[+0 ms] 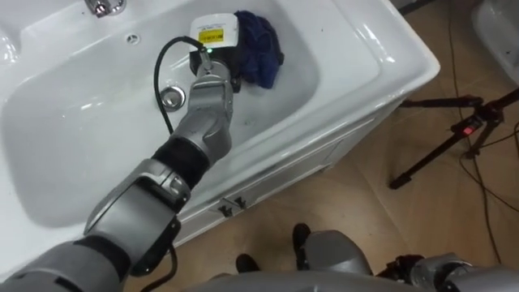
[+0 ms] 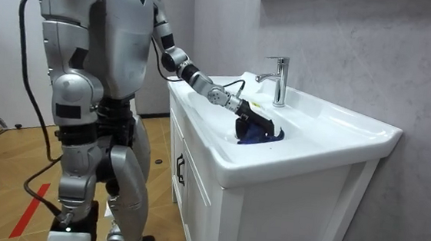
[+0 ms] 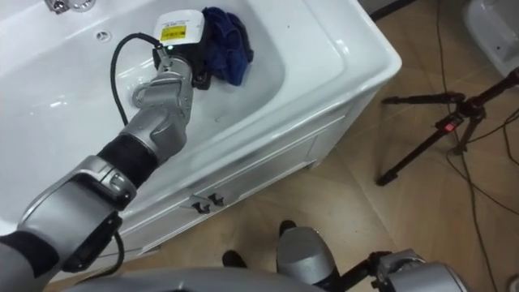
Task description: Wipe basin
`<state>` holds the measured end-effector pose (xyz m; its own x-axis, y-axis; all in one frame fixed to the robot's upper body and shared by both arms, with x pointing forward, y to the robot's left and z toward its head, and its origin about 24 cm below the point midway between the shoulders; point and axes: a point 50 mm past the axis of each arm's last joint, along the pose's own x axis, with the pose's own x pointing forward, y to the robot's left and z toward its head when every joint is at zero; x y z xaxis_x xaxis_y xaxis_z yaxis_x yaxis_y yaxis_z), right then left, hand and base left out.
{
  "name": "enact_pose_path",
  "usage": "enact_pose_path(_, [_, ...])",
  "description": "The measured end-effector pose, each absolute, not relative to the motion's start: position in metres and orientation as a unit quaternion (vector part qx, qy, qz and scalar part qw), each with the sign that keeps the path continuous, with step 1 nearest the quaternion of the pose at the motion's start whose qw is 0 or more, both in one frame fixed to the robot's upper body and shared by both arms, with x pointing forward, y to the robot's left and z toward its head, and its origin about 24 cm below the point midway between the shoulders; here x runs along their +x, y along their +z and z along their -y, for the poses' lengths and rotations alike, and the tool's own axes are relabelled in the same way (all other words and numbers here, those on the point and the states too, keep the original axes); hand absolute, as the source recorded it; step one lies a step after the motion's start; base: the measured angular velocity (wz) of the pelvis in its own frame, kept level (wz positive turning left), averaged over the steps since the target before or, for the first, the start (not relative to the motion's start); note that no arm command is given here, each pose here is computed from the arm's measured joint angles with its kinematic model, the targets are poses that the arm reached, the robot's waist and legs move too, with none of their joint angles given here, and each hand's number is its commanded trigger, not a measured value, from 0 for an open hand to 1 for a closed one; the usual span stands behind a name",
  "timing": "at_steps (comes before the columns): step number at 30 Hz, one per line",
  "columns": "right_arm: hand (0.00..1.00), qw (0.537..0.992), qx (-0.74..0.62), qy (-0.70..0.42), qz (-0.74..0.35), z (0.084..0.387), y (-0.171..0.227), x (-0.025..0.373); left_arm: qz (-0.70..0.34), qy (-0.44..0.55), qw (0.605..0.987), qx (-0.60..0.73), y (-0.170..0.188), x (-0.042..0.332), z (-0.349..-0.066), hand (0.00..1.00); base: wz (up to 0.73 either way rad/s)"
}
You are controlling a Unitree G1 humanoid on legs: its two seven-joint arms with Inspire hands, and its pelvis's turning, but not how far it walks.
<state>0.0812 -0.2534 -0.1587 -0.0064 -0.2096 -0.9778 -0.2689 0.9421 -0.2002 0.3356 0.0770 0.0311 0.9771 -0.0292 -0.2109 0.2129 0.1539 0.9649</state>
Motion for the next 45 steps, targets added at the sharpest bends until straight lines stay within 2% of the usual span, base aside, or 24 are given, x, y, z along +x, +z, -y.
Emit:
enact_pose_path(11, [0.00, 0.681, -0.162, 0.023, -0.714, 0.256, -0.159, 0.074, -0.072, -0.089, 0.758, 0.642, 0.029, 0.333, -0.076, 1.00, 0.00])
enact_pose_path(17, [0.00, 0.674, -0.154, 0.023, -0.722, 0.257, -0.160, 0.066, -0.085, -0.101, 0.732, 0.668, 0.009, 0.323, -0.084, 1.00, -0.10])
enact_pose_path(21, [0.00, 0.672, -0.152, 0.020, -0.725, 0.257, -0.161, 0.063, -0.076, -0.108, 0.700, 0.702, -0.003, 0.314, -0.097, 1.00, -0.15])
enact_pose_path(31, [0.00, 0.679, -0.126, -0.014, -0.723, 0.258, -0.163, 0.050, -0.121, -0.089, 0.650, 0.745, -0.052, 0.276, -0.151, 1.00, -0.12])
enact_pose_path(37, [0.00, 0.683, -0.110, -0.043, -0.721, 0.261, -0.162, 0.049, -0.172, -0.067, 0.599, 0.779, -0.068, 0.252, -0.206, 1.00, 0.08])
enact_pose_path(42, [0.00, 0.683, -0.113, -0.053, -0.719, 0.263, -0.162, 0.047, -0.169, -0.071, 0.552, 0.814, -0.072, 0.237, -0.228, 1.00, -0.03])
enact_pose_path(45, [0.00, 0.689, -0.110, -0.065, -0.713, 0.266, -0.161, 0.049, -0.175, -0.070, 0.537, 0.822, -0.073, 0.230, -0.237, 1.00, -0.05])
